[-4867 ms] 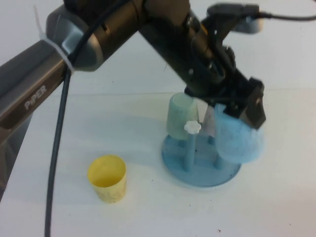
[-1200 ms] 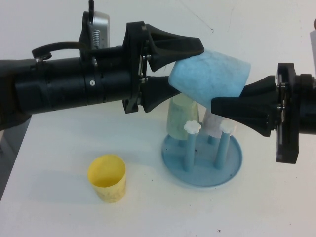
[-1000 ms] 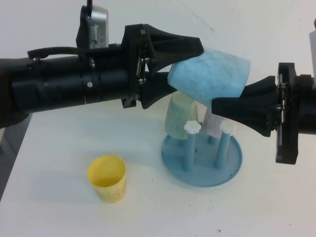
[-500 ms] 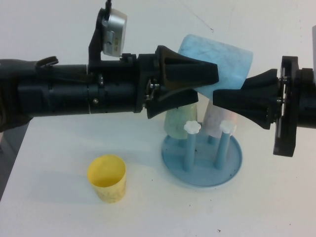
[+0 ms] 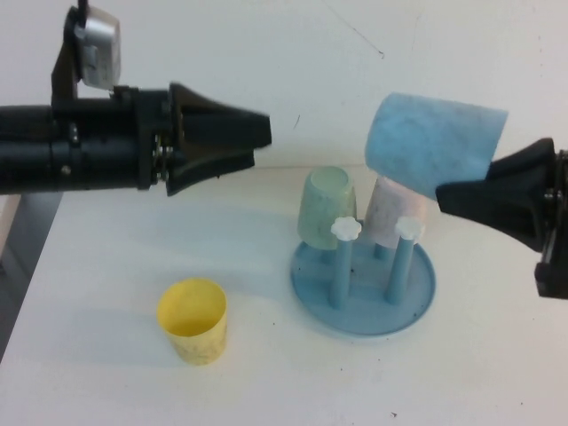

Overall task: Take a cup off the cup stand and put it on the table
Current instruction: Place the cup on the table

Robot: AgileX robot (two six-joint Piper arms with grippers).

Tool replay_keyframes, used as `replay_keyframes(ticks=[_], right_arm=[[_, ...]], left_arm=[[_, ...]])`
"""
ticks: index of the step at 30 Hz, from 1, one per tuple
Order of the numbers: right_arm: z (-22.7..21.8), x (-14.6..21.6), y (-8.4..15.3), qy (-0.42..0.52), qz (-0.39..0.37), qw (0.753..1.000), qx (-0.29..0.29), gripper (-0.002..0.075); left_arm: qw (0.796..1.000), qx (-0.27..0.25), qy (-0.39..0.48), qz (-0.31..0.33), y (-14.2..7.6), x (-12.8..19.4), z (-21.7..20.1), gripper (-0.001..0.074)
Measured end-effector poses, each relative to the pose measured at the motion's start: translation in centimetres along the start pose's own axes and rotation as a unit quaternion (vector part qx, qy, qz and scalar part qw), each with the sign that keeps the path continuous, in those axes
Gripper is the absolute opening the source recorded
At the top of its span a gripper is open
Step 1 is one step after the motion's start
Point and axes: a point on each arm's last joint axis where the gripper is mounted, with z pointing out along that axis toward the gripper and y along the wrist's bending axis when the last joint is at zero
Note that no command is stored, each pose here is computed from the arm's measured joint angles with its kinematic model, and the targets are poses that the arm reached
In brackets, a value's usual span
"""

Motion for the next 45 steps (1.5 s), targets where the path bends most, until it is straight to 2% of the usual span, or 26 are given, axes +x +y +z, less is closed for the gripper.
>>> replay_keyframes(ticks=[4, 6, 8, 12, 17, 23, 31, 37, 45], right_arm=[[-1.1, 0.4, 0.2, 0.131, 0.025, 0.991, -0.007, 0.0027], [-1.7, 0.7, -0.1, 0.204, 0.044, 0.978, -0.001, 0.0027], [-2.1, 0.9, -0.6, 0.268, 0.067, 0.961, 0.008, 0.0026], [-2.0, 1.5, -1.8, 0.366, 0.115, 0.923, 0.013, 0.0026], [0.0, 3.1, -5.0, 0.447, 0.151, 0.881, 0.041, 0.0026], [3.3, 6.7, -8.8, 0.533, 0.162, 0.828, 0.061, 0.0026], [6.3, 12.2, -11.4, 0.622, 0.155, 0.765, 0.056, 0.0026], [7.3, 14.0, -11.8, 0.64, 0.161, 0.75, 0.043, 0.0026], [7.7, 13.9, -11.9, 0.632, 0.168, 0.755, 0.04, 0.005]], left_arm=[[0.994, -0.075, 0.062, 0.053, 1.4, 1.0, -0.3, 0.0145], [0.988, -0.11, 0.081, 0.077, 2.1, 1.3, -0.4, 0.0062], [0.982, -0.137, 0.089, 0.092, 2.6, 1.3, -0.6, 0.0028], [0.973, -0.177, 0.095, 0.115, 3.1, 1.3, -0.9, 0.0006], [0.961, -0.207, 0.107, 0.151, 2.5, 1.5, -1.6, 0.0001], [0.95, -0.225, 0.115, 0.182, 1.4, 1.9, -2.3, 0.0], [0.947, -0.231, 0.117, 0.19, 1.0, 2.0, -2.5, -0.0002], [0.946, -0.236, 0.111, 0.192, 1.1, 1.8, -2.5, -0.0002], [0.945, -0.24, 0.11, 0.194, 1.2, 1.8, -2.5, -0.0002]])
